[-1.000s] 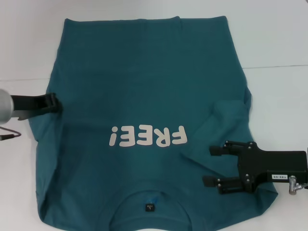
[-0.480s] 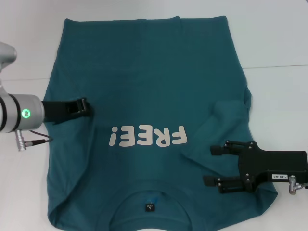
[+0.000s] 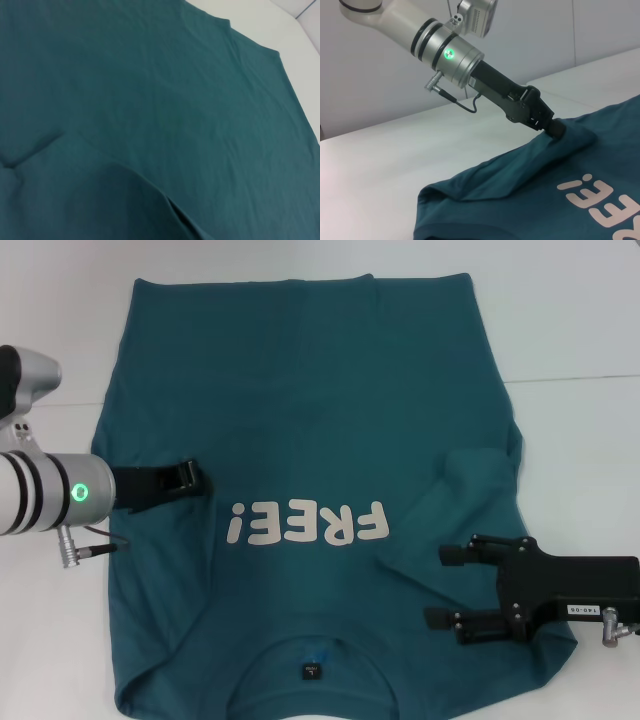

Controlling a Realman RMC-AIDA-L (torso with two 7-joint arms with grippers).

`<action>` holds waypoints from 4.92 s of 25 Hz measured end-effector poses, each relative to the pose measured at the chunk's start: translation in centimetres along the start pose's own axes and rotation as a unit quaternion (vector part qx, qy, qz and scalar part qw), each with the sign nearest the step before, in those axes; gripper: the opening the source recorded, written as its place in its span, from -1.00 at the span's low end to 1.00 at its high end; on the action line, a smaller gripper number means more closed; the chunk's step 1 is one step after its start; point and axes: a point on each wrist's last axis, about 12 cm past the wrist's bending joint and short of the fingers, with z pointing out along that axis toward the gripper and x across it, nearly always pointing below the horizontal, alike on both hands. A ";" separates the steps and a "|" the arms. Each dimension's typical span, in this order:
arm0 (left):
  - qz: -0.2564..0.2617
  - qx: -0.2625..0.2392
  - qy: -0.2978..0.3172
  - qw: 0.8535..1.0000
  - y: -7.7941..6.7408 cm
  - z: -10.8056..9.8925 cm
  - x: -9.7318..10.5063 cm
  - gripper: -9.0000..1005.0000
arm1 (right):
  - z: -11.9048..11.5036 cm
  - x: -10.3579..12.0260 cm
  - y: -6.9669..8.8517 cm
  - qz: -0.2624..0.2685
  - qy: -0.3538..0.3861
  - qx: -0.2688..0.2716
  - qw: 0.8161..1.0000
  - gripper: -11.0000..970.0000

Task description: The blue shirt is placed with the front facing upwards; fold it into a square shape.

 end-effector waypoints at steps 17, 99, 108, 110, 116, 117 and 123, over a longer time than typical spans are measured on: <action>0.006 -0.004 -0.030 1.000 1.4 -1.2 -0.8 -0.33 | 0.0 0.2 0.1 0.008 0.001 0.001 1.000 0.90; 0.087 0.131 -0.122 0.980 7.4 -7.4 0.5 0.75 | -3.8 -5.3 -5.0 0.490 0.316 0.165 0.796 0.81; 0.089 0.131 -0.122 0.980 7.3 -7.4 0.4 0.75 | -3.1 -4.8 -5.1 0.493 0.316 0.161 0.794 0.79; 0.089 0.131 -0.122 0.980 7.4 -7.4 0.5 0.75 | -3.0 -4.8 -5.1 0.493 0.315 0.163 0.794 0.79; 0.090 0.130 -0.122 0.980 7.4 -7.4 0.5 0.75 | -2.8 -4.9 -5.3 0.491 0.312 0.165 0.796 0.78; 0.090 0.130 -0.123 0.980 7.4 -7.4 0.5 0.75 | -2.8 -4.9 -5.3 0.490 0.311 0.165 0.797 0.78; 0.090 0.126 -0.124 0.980 7.5 -7.4 0.5 0.75 | -2.0 -4.6 -5.3 0.494 0.314 0.161 0.795 0.51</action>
